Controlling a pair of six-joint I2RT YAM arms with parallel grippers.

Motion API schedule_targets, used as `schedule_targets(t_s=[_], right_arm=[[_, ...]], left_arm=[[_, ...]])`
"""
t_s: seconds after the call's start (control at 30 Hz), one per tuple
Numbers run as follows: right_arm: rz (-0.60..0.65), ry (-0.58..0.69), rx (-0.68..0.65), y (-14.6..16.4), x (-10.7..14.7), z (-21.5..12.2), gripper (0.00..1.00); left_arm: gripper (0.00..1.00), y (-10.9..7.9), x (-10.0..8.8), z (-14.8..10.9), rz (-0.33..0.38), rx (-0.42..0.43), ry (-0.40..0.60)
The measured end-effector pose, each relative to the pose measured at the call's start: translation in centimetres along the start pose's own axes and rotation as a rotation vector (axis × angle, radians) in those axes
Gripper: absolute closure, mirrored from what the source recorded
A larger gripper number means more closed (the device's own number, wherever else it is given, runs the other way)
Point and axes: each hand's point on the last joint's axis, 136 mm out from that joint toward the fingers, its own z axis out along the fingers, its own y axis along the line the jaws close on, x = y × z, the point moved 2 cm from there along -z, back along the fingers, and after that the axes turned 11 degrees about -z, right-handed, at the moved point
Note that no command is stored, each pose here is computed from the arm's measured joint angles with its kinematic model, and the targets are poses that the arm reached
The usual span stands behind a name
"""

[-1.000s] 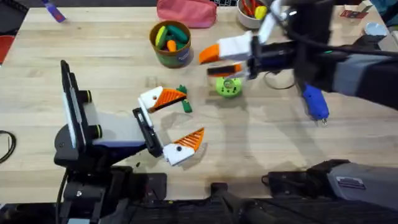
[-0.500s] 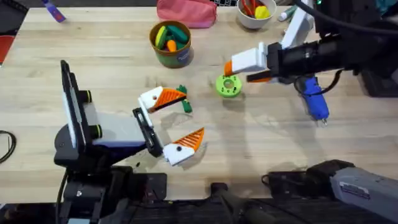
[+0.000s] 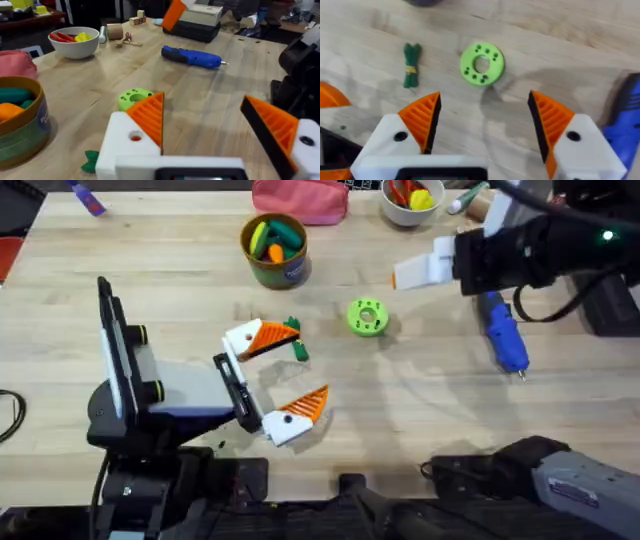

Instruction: Pick up the gripper from the table and insert it into the empty holder that is missing its gripper. Then pick up a screw, insert it into the mounting hole, and use the screwdriver to tighten it. Finally, clean up the table by picking up the vegetable and placing it into the bucket.

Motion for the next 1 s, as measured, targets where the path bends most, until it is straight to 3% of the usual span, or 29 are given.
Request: schedule_targets(t_s=[0.23,0.53,1.0], right_arm=[[-0.148,0.154,0.088,1.2,1.7,2.3,0.031],[-0.184,0.375,0.110,1.2,2.1,6.5,0.037],[-0.180,0.502,0.110,1.2,3.4,11.4,0.237]], left_arm=[[0.016,0.0,0.0,0.0,0.000,0.000,0.000],[0.015,0.0,0.0,0.0,0.000,0.000,0.000],[0.015,0.0,0.0,0.0,0.000,0.000,0.000]])
